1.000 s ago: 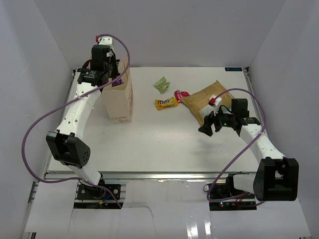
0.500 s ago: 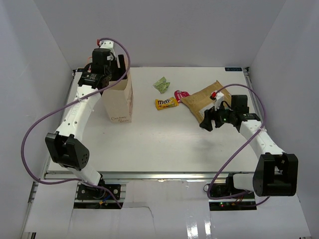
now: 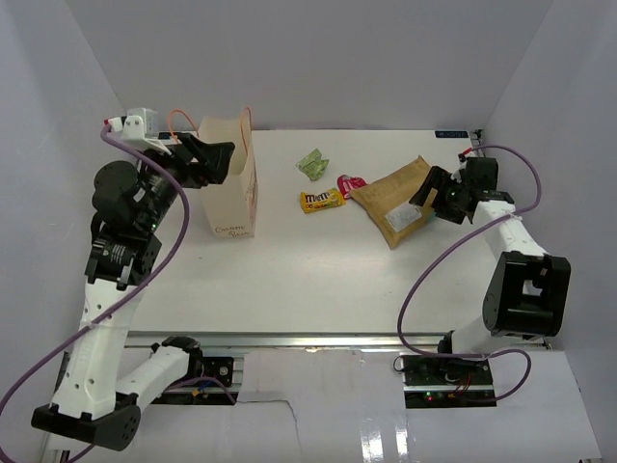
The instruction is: Place the snacks into the paper bag
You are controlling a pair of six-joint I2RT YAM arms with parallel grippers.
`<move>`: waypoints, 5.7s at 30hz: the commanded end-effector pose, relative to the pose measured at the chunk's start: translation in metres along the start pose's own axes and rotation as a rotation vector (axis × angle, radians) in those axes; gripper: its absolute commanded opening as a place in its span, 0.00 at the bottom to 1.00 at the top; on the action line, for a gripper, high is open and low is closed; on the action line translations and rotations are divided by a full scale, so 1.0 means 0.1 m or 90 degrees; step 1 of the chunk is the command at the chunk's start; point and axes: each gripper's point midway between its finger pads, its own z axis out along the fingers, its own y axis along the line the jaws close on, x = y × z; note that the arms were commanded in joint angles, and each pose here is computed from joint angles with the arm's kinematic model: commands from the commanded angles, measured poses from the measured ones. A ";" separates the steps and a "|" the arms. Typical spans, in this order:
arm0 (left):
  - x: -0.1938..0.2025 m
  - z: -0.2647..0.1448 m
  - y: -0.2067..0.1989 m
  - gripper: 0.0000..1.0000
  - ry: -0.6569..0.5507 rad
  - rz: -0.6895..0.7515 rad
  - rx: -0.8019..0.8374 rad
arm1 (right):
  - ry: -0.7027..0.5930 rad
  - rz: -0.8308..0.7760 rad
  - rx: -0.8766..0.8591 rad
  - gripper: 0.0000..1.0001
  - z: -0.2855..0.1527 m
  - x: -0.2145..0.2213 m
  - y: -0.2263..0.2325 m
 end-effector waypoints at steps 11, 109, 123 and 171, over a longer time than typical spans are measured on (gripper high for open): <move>1.47 0.17 -0.72 0.98 0.221 -0.237 0.180 | 0.093 0.203 -0.068 0.94 0.41 0.58 -0.11; -0.95 0.41 -0.90 0.00 -0.029 0.110 -0.041 | 0.092 -0.209 -0.610 0.86 -0.67 0.49 0.79; -1.17 -0.04 -0.29 0.00 -0.049 0.183 -0.224 | 0.104 -0.198 -0.616 0.86 -0.63 0.63 0.74; 0.70 0.42 0.45 0.00 0.404 -0.132 -0.282 | 0.106 -0.178 -0.634 0.86 -0.66 0.72 0.71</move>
